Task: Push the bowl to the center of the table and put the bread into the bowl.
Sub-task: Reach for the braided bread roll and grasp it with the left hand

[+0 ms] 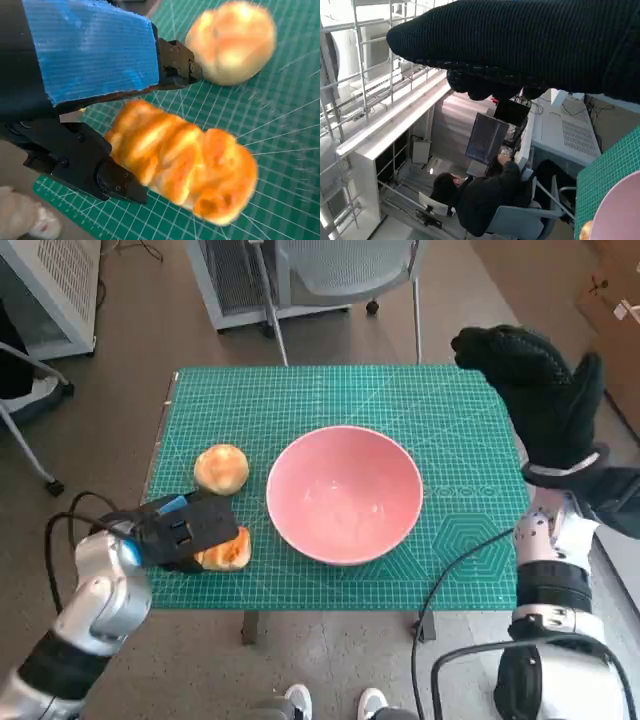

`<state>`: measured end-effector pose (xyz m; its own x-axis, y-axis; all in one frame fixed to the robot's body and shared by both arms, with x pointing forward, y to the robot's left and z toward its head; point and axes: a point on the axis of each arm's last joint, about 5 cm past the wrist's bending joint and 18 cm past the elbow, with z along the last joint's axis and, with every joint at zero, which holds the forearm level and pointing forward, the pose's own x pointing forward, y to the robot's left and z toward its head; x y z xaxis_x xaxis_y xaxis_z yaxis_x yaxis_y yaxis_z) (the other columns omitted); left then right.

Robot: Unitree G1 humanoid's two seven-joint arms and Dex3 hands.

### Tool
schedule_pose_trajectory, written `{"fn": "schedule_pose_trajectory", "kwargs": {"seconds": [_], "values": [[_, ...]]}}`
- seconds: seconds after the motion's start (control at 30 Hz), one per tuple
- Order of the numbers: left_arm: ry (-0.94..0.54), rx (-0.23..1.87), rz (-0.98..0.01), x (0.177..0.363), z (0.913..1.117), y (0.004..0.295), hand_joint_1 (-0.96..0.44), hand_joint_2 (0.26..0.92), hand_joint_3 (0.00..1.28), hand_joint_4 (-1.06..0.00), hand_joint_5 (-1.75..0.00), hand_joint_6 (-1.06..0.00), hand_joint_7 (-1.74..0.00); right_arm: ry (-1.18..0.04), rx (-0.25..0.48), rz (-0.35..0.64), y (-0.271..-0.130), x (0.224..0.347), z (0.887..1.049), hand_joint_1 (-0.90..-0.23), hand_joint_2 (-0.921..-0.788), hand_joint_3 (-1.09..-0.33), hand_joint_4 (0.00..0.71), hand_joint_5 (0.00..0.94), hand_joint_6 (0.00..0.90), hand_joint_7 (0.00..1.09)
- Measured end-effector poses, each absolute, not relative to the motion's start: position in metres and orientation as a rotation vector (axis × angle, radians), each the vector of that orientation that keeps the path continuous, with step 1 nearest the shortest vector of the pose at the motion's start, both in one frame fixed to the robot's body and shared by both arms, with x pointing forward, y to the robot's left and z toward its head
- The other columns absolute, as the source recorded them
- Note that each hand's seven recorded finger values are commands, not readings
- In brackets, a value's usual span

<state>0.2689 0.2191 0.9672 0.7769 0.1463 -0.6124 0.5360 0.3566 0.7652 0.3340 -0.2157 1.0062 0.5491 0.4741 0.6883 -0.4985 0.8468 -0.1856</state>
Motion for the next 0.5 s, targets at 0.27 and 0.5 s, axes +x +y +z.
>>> {"fn": "schedule_pose_trajectory", "kwargs": {"seconds": [0.27,0.5], "values": [[0.659,1.253,-0.267,0.28,0.961,0.217,0.19,0.86,0.06,-0.53,-0.8,-0.53,-0.07,-0.807,0.036,0.58,-0.215,0.334,1.006,-0.647,-0.921,-0.674,0.289,0.0,0.409,0.0],[0.627,1.324,-0.243,0.282,0.956,0.219,0.05,0.89,0.09,-0.67,-1.27,-0.71,-0.78,-0.817,0.046,0.577,-0.215,0.333,1.005,-0.645,-0.921,-0.678,0.289,0.0,0.409,0.0]]}}
